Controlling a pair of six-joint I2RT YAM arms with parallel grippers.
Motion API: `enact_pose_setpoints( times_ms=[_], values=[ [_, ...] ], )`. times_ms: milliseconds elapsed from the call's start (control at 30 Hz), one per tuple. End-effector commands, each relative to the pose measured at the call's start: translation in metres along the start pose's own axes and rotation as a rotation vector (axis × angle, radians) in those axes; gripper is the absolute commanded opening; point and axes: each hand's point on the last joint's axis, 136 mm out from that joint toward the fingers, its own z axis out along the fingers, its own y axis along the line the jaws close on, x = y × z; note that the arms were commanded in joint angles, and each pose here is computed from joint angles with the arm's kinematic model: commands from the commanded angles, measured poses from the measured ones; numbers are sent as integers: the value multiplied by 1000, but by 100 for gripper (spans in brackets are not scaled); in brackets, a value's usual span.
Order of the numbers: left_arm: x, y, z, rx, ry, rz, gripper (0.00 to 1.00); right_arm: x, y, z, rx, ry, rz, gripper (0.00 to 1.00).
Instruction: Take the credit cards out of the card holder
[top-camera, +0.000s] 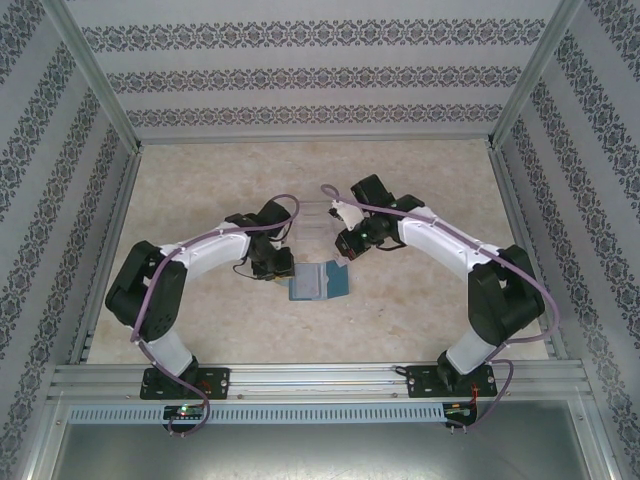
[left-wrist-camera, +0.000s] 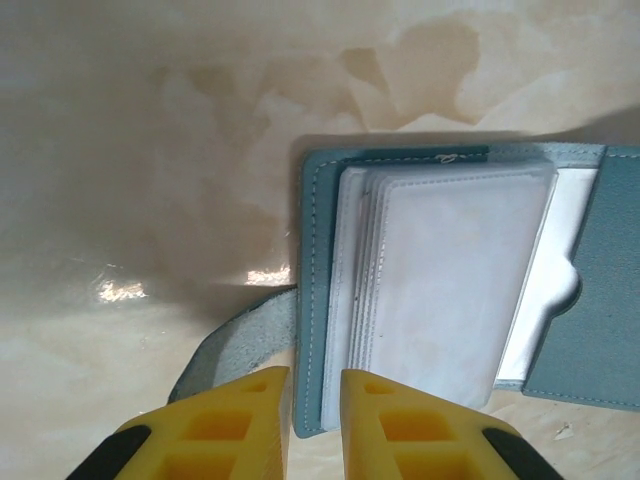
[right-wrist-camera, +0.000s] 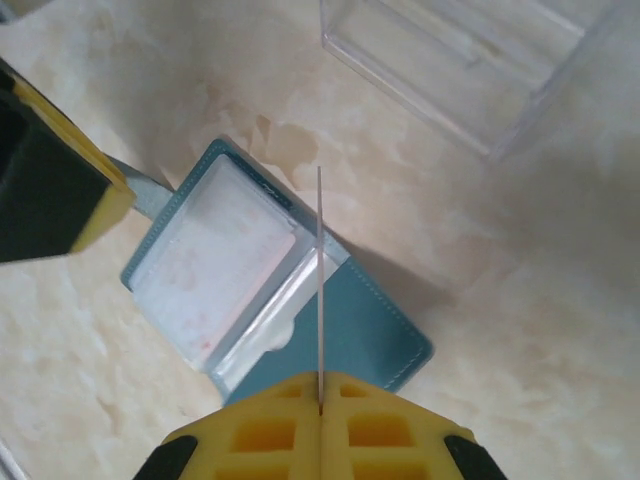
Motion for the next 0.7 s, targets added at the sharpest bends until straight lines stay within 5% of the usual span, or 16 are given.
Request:
enact_pose_setpoints(
  times_ms=[0,667],
  values=[
    [-6,2,-7,49,-33,-33,20,0,-11,-3,49,61,-222,0],
    [1,38,-13,54,-66,-115,22,-60,-16,-14,25,257,-729,0]
  ],
)
